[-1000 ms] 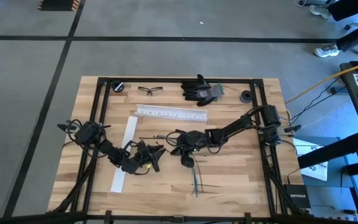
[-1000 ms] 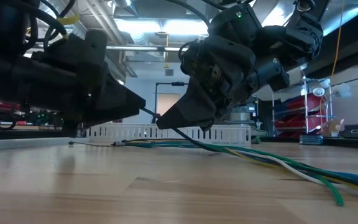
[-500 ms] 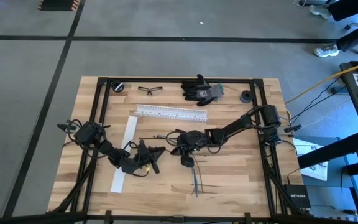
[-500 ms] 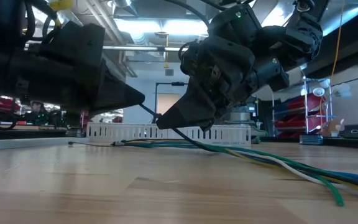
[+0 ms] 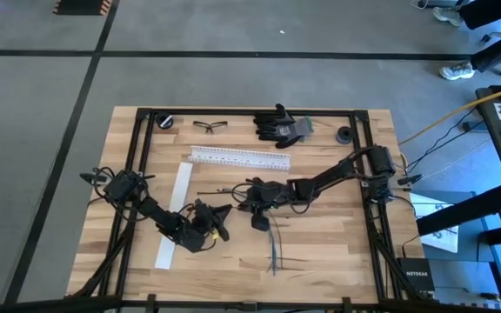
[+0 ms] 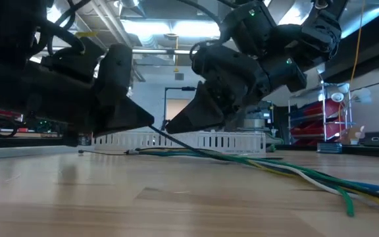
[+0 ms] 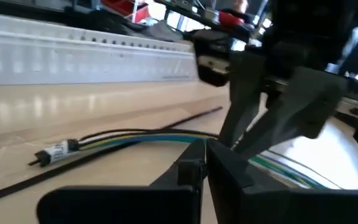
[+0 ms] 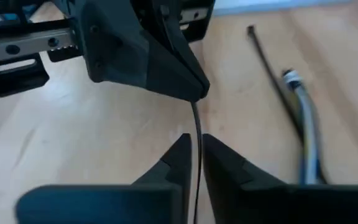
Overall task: Ziptie cables
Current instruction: Wrap the black zip tie on the cable
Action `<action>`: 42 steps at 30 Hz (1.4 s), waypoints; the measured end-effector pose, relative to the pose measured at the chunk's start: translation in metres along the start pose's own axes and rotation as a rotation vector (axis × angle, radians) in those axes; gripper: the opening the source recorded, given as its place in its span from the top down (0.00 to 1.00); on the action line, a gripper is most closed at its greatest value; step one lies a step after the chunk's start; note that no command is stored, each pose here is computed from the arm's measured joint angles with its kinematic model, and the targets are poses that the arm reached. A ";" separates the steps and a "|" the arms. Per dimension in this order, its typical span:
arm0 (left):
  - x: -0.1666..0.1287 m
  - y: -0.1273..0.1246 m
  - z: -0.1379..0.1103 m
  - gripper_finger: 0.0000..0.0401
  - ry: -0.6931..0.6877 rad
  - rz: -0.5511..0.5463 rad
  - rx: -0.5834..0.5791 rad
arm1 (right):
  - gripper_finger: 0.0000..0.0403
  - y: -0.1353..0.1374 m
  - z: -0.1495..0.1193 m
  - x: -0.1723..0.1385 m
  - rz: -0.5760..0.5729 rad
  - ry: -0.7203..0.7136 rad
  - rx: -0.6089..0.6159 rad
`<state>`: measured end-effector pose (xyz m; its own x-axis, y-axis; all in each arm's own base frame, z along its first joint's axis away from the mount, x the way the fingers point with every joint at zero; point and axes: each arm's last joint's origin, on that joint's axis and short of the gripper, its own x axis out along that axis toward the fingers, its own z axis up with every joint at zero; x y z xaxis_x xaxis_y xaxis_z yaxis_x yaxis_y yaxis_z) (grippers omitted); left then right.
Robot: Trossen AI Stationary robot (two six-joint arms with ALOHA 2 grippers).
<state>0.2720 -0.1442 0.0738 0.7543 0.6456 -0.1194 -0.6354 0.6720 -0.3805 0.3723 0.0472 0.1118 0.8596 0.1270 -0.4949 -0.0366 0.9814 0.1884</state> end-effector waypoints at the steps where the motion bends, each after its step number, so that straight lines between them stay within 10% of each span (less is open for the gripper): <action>1: 0.000 0.000 0.000 1.00 -0.006 0.005 -0.005 | 0.89 0.000 0.002 -0.002 -0.009 -0.005 -0.021; 7: 0.001 0.000 0.001 1.00 -0.011 0.008 -0.032 | 0.73 0.000 0.018 -0.024 -0.155 0.041 -0.212; 14: 0.001 0.000 0.001 1.00 -0.009 0.007 -0.032 | 0.69 -0.003 0.014 -0.076 -0.212 0.417 -0.398; 27: 0.001 0.000 0.001 1.00 -0.002 -0.001 -0.034 | 0.78 -0.023 -0.049 -0.094 -0.098 0.481 -0.306; 33: 0.001 0.000 0.001 1.00 -0.001 -0.003 -0.037 | 0.96 -0.024 -0.055 -0.094 -0.117 0.504 -0.254; 42: -0.006 -0.017 0.017 1.00 -0.012 -0.045 -0.112 | 1.00 -0.016 -0.045 -0.100 -0.036 0.617 0.229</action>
<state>0.2750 -0.1533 0.0962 0.7795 0.6200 -0.0892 -0.5775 0.6562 -0.4857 0.2639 0.0249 0.1196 0.4063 0.2205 -0.8868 0.1552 0.9397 0.3047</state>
